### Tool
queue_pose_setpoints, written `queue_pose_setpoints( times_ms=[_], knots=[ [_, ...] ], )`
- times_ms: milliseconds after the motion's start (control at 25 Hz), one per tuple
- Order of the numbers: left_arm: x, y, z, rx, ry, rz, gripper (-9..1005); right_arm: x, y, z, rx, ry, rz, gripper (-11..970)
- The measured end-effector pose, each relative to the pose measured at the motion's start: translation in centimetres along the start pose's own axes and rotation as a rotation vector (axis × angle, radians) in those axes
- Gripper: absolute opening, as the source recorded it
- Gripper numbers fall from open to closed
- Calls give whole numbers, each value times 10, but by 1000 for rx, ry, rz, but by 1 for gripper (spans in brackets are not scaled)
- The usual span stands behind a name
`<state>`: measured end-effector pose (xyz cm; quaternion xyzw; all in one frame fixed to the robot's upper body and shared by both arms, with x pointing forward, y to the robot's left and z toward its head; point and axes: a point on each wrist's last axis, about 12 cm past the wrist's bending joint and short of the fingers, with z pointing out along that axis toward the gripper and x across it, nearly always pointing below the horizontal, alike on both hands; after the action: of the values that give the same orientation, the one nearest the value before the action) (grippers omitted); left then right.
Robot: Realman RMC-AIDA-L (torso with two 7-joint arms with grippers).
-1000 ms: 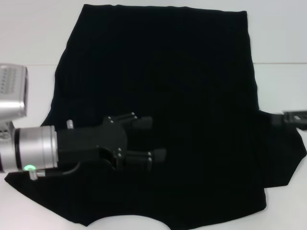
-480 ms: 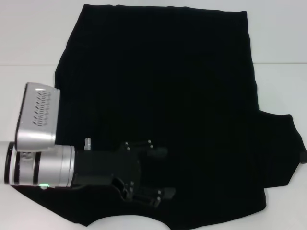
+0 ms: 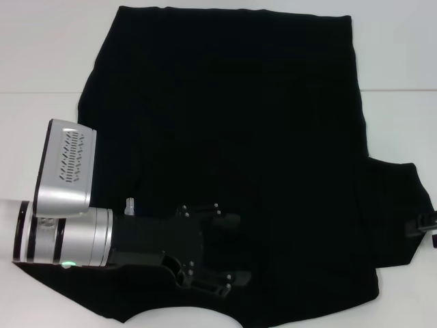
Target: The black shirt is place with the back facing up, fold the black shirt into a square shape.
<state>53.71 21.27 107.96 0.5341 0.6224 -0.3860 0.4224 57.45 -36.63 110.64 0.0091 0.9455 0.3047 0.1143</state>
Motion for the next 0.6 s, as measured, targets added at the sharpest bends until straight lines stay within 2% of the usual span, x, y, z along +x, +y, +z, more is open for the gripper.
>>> queue_pose_setpoints(
  times_ms=[600],
  knots=[
    [-1,4,0,-22,8,7,937,-8,6,19,35,-59,3,729]
  ],
)
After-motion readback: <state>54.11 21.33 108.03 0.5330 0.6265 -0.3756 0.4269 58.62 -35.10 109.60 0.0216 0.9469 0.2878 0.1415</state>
